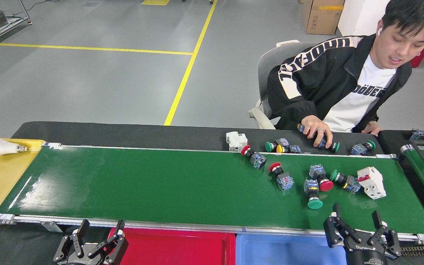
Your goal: Pick switch part from conveyor to tray
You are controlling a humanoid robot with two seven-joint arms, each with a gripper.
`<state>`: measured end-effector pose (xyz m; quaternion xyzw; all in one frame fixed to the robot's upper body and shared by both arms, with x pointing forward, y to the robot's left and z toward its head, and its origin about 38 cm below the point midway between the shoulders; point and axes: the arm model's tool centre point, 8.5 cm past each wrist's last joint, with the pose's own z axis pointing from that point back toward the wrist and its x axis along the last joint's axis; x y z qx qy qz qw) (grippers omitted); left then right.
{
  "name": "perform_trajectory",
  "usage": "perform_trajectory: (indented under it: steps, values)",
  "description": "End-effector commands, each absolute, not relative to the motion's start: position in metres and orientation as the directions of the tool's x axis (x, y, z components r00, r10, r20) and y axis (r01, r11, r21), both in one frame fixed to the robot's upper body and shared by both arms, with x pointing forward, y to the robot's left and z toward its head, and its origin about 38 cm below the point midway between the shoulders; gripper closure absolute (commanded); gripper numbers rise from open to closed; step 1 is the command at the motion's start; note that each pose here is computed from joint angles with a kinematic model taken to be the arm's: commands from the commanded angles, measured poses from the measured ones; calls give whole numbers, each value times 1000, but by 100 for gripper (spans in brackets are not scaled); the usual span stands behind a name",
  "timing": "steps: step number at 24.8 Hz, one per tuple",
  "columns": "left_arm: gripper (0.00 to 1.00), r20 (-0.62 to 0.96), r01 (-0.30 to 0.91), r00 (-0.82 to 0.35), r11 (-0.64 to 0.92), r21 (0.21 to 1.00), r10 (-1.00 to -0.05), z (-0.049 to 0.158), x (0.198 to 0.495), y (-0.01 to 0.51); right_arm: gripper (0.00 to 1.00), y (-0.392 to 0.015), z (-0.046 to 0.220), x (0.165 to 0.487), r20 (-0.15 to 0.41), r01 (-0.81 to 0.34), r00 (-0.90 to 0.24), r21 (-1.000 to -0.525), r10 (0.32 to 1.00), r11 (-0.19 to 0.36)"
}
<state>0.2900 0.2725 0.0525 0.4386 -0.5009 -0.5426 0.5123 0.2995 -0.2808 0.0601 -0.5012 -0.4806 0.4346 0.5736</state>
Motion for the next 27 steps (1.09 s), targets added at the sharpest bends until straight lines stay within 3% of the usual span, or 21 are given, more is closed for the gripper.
perform_trajectory:
  steps: [1,7,11,18,20,21,22,23,25,27]
  values:
    - [0,34,95,-102,25,995,-994,59,293,270,3,-278,64,297,116,2,130,-993,985,116]
    - [0,31,72,-196,17,997,-980,67,306,240,3,-258,63,302,151,-12,110,-988,982,153]
    - [0,1,49,-316,-16,999,-949,80,323,195,3,-225,71,340,172,-54,82,-983,982,177]
    - [0,-86,-33,-431,-80,996,-898,106,347,145,5,-159,48,390,108,-188,-12,-977,994,104]
    - [0,-98,-32,-468,-94,995,-878,105,355,128,16,-150,47,390,120,-200,-40,-974,992,110]
    - [0,-101,-22,-475,-103,994,-874,100,357,124,27,-148,47,390,131,-200,-46,-972,990,120]
    - [0,-111,1,-480,-127,992,-870,91,364,118,53,-146,47,390,151,-205,-65,-969,986,134]
    - [0,-117,19,-480,-143,989,-870,84,371,115,69,-144,46,389,171,-213,-92,-966,981,148]
    - [0,-108,46,-477,-147,988,-872,77,390,103,90,-140,47,389,190,-216,-117,-963,975,162]
    - [0,-108,64,-472,-156,986,-875,73,405,101,93,-140,48,389,193,-211,-125,-964,973,164]
